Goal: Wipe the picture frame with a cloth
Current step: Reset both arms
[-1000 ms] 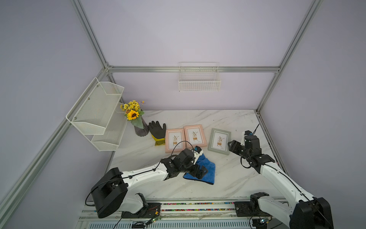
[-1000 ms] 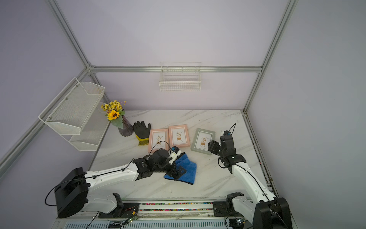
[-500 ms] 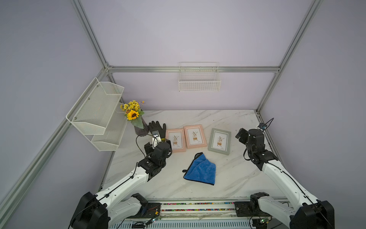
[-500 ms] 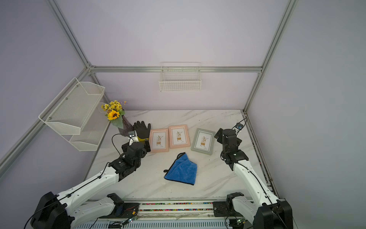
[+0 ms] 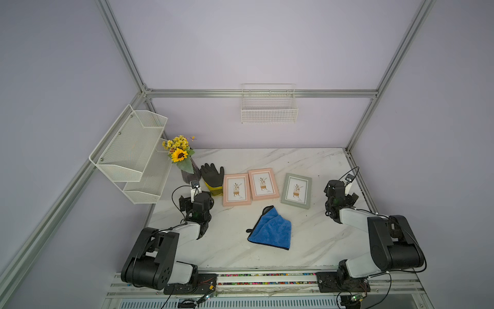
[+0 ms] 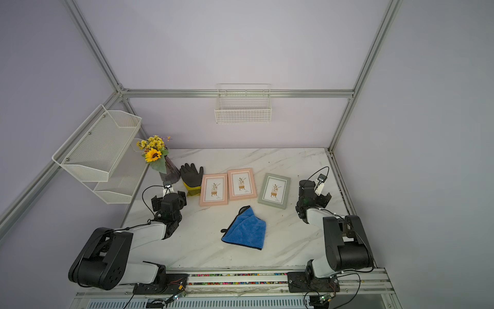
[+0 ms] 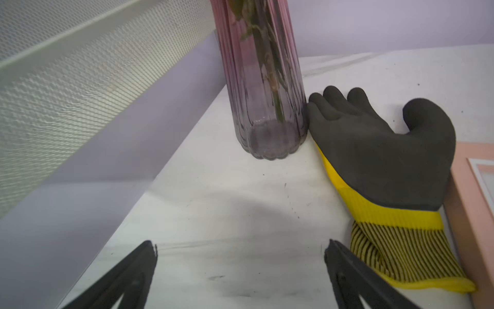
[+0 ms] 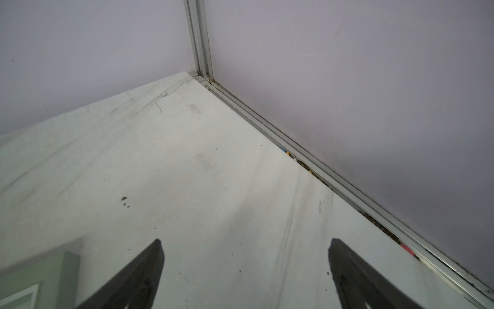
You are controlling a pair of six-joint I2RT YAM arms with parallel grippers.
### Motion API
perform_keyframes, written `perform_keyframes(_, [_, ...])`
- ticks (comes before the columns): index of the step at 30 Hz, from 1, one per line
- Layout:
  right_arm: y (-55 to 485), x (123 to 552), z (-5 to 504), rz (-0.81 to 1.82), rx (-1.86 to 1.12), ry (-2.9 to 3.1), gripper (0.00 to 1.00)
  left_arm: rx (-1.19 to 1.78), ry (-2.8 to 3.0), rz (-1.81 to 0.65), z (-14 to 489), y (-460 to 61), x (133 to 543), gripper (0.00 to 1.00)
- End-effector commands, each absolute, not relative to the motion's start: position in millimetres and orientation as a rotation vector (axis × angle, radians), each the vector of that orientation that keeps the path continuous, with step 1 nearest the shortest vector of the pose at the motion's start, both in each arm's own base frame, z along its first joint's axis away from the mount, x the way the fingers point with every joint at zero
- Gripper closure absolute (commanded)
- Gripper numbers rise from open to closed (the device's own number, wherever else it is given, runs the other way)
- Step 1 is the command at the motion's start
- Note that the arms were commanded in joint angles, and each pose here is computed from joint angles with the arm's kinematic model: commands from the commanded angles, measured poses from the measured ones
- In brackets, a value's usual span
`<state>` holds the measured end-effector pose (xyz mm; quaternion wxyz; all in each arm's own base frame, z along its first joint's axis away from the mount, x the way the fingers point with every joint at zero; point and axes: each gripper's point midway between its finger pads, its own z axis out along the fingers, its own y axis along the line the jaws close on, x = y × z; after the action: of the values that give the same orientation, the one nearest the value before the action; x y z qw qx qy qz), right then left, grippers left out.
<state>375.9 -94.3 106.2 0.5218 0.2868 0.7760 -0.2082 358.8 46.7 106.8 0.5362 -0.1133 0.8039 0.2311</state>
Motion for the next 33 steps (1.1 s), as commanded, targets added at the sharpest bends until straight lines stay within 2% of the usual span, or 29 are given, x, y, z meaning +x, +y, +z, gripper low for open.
perform_keyframes(1, [-94, 389, 142, -0.454, 0.646, 1.673, 0.03, -0.212, 1.726, 0.411, 138, 37, 382, 0.0])
perform_keyframes(4, [-90, 385, 159, -0.393, 0.569, 1.576, 0.03, -0.222, 1.704, 0.375, 134, 40, 382, 0.0])
perform_keyframes(11, [-56, 394, 151, -0.187, 0.333, 1.577, 0.03, -0.231, 1.733, 0.342, 121, 45, 384, 0.0])
perform_keyframes(13, [-55, 395, 147, -0.202, 0.298, 1.555, 0.03, -0.232, 1.762, 0.35, 118, 46, 388, 0.0])
perform_keyframes(33, [-61, 400, 142, -0.159, 0.331, 1.592, 0.03, -0.235, 1.772, 0.353, 118, 47, 391, 0.0])
